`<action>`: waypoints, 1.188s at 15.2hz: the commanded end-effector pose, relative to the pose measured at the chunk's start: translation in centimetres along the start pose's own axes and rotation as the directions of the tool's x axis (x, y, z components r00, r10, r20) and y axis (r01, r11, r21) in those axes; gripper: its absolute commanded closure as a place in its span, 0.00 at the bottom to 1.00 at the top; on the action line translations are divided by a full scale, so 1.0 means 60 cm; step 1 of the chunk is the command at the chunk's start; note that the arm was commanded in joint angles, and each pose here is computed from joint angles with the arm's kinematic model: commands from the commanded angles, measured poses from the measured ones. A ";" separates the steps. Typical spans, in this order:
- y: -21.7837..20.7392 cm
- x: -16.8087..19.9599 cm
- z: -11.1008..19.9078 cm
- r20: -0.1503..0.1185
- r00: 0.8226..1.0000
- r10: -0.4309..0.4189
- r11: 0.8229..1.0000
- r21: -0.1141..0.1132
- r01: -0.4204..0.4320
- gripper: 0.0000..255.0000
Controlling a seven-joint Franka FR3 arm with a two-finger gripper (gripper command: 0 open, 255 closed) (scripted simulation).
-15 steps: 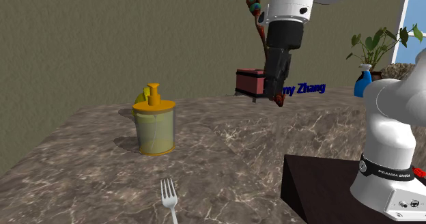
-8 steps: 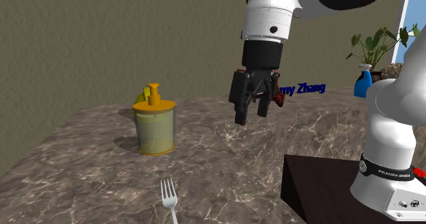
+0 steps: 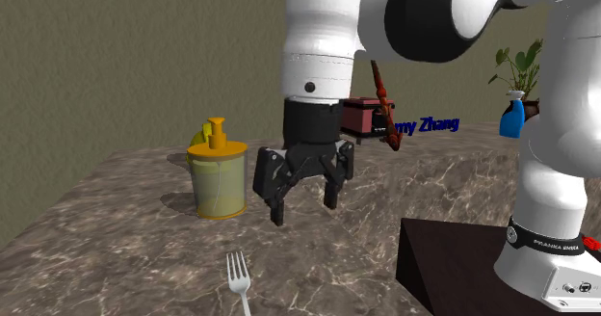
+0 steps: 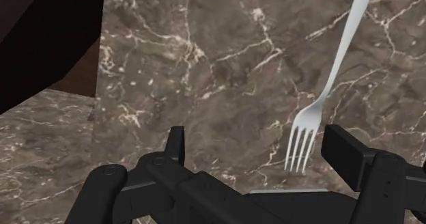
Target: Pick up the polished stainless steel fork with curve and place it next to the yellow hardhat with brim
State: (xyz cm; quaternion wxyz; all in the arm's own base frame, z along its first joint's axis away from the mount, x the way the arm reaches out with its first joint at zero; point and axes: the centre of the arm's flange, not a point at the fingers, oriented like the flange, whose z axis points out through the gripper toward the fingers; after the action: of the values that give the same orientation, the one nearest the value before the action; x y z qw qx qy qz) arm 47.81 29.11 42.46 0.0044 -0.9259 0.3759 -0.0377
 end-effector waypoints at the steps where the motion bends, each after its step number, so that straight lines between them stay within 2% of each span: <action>1: -0.044 0.006 0.027 -0.004 0.998 0.068 0.998 -0.006 -0.069 0.00; 4: -0.099 0.022 0.064 -0.006 0.987 0.158 0.987 -0.020 -0.158 0.00; 7: -0.153 0.043 0.102 -0.010 0.969 0.245 0.969 -0.033 -0.246 0.00; 15: -0.152 0.044 0.170 -0.010 0.969 0.249 0.968 -0.033 -0.249 0.00; 18: -0.152 0.044 0.170 -0.010 0.969 0.249 0.968 -0.033 -0.249 0.00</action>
State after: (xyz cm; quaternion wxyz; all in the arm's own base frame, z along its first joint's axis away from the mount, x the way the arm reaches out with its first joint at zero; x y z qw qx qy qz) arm 56.78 33.60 32.84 -0.0080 -0.8713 0.4896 -0.0331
